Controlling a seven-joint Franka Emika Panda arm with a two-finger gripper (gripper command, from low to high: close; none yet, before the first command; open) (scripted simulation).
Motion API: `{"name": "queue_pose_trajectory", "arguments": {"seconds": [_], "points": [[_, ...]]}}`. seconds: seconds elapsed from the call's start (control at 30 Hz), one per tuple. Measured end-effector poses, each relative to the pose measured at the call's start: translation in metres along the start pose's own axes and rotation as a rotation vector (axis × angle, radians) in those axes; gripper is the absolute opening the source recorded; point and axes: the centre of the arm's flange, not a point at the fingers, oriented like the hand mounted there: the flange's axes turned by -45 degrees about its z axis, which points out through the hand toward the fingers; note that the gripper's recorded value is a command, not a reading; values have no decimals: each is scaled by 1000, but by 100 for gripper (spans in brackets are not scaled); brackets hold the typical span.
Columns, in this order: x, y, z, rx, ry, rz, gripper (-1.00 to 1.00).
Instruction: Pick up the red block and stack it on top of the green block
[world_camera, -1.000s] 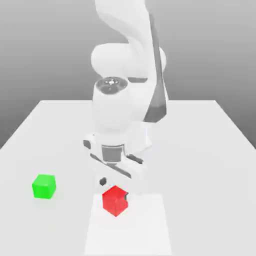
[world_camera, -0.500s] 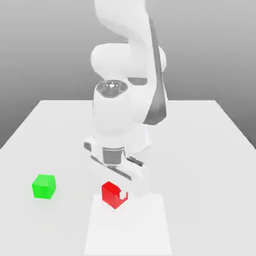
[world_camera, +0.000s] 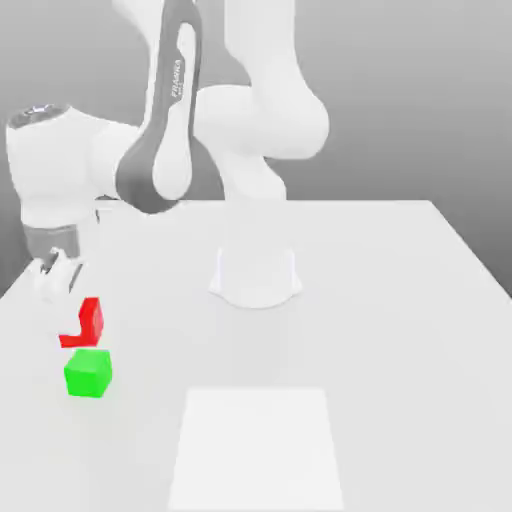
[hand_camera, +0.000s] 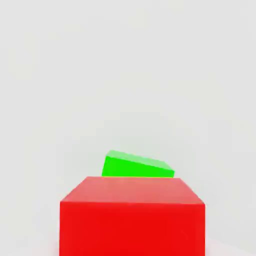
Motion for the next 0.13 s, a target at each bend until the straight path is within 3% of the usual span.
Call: {"name": "queue_pose_trajectory", "arguments": {"seconds": [0.03,0.13], "points": [[-1,0,10,-1,1,-1,100],[-1,0,10,-1,1,-1,100]]}}
